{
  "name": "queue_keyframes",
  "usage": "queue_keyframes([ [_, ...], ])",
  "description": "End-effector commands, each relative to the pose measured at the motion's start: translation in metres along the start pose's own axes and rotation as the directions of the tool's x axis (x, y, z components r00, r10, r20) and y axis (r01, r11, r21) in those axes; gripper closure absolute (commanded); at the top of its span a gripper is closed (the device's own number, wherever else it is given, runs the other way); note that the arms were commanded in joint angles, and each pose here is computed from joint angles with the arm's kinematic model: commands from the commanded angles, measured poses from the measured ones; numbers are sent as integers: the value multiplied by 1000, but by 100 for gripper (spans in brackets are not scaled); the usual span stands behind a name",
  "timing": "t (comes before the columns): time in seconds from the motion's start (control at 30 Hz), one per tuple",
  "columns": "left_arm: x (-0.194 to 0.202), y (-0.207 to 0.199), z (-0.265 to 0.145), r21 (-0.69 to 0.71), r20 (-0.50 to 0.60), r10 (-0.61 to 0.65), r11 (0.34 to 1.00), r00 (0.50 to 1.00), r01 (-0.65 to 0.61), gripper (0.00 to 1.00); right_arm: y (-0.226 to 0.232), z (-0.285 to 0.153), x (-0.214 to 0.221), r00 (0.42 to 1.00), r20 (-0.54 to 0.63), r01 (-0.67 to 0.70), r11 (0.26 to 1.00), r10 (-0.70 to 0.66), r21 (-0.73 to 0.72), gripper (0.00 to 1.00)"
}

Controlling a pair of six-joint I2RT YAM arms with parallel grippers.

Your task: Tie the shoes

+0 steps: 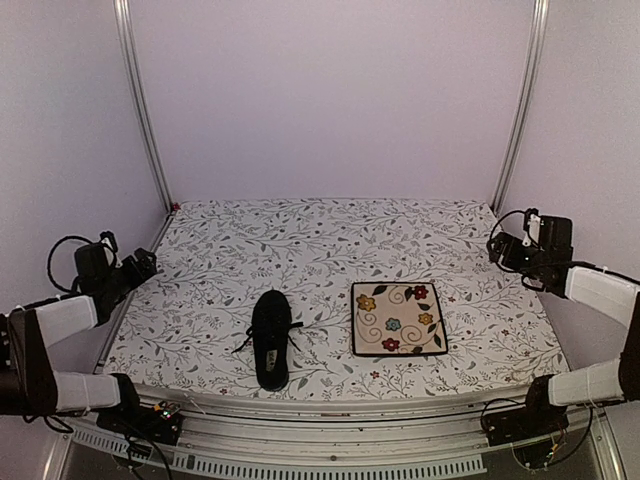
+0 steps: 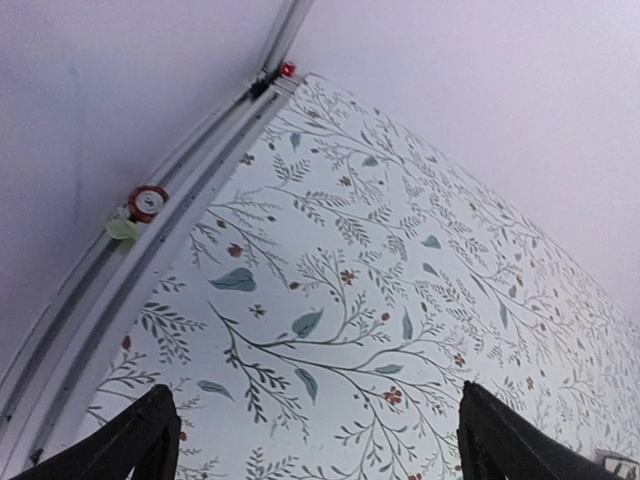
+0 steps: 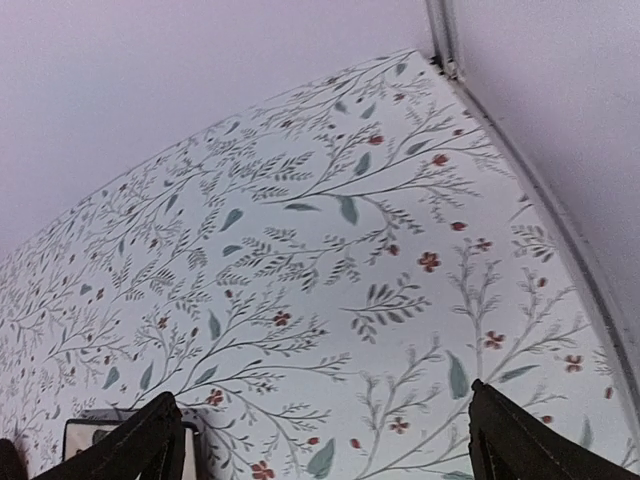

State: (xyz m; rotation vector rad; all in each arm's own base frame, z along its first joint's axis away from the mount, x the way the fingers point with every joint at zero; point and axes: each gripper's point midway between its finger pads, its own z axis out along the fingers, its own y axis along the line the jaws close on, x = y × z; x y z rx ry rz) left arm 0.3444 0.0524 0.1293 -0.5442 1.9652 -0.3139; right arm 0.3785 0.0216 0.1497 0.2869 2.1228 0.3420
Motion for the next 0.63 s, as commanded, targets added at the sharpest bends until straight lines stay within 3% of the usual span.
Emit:
queue_keyframes([
  [0.0, -30, 28, -18, -148, 228, 94, 987, 969, -61, 3, -37, -35, -27, 970, 223, 68, 989, -97, 133, 1],
  [0.17, -31, 35, -23, -186, 348, 218, 969, 912, -160, 3, -56, -52, -24, 896, 395, 117, 967, -202, 228, 1],
  [0.23, -30, 35, -9, -191, 305, 229, 966, 924, -176, 3, -58, -53, -19, 874, 428, 138, 961, -233, 241, 1],
  [0.6, -38, 18, -9, -171, 361, 293, 954, 885, -247, 3, -55, -23, -22, 861, 434, 188, 959, -265, 213, 1],
])
